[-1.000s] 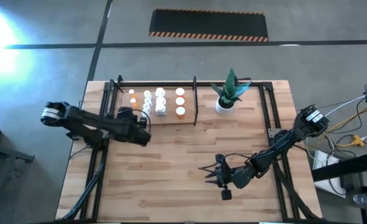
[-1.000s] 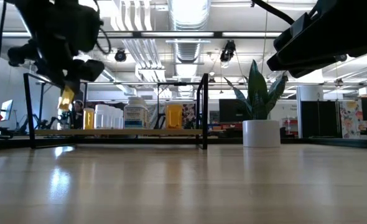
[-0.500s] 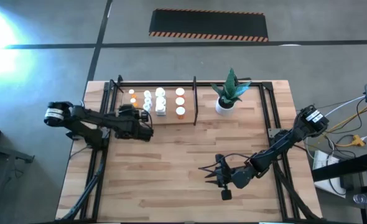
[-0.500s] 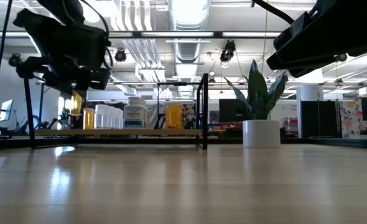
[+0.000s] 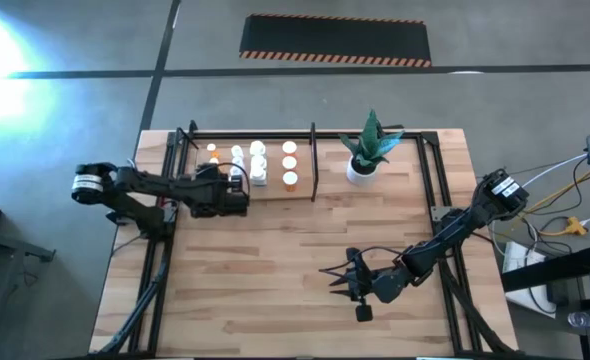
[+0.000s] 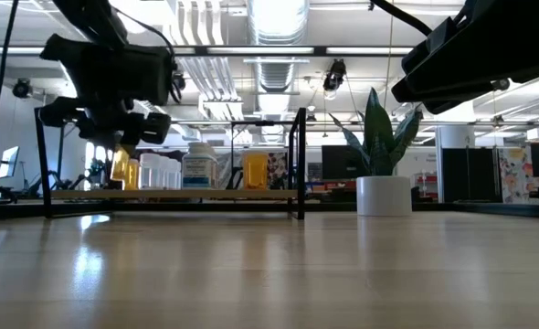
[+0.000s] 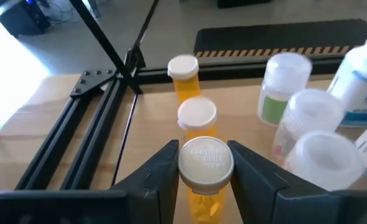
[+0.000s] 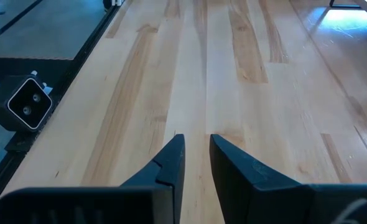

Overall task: Pick and place medicine bottles onto shelf by color
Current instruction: Put the small orange medicine container on the shelf

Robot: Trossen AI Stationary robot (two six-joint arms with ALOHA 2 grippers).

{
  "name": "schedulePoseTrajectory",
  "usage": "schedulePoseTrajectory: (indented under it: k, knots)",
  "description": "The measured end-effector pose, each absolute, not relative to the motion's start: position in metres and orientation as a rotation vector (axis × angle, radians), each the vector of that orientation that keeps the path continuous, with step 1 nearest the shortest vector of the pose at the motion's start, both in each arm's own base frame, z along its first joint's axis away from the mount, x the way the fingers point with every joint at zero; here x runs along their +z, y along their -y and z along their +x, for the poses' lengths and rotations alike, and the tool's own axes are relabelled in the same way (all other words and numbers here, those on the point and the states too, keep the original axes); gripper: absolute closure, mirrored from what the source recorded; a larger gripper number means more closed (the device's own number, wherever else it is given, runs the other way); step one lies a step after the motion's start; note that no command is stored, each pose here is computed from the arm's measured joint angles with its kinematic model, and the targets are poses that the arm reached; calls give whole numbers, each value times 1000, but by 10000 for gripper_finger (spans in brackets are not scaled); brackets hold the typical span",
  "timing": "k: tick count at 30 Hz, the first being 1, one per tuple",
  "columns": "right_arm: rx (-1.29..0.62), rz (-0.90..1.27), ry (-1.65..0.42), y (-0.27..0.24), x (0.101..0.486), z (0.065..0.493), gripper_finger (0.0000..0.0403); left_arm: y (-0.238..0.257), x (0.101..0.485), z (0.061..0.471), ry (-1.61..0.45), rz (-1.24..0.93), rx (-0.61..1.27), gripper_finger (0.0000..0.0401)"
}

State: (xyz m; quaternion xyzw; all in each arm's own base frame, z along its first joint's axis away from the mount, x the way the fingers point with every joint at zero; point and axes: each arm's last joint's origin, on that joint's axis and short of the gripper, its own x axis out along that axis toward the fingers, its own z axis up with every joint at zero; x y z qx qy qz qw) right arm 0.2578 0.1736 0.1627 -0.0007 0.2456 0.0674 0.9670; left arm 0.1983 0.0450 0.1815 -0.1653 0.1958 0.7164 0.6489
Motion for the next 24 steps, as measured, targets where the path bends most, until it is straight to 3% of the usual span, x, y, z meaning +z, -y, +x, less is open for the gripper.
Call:
schedulePoseTrajectory:
  k: [24]
  knots:
    - [139,10,-479,-174,164,259,334,-45,160,189,-424,-397,1632,292]
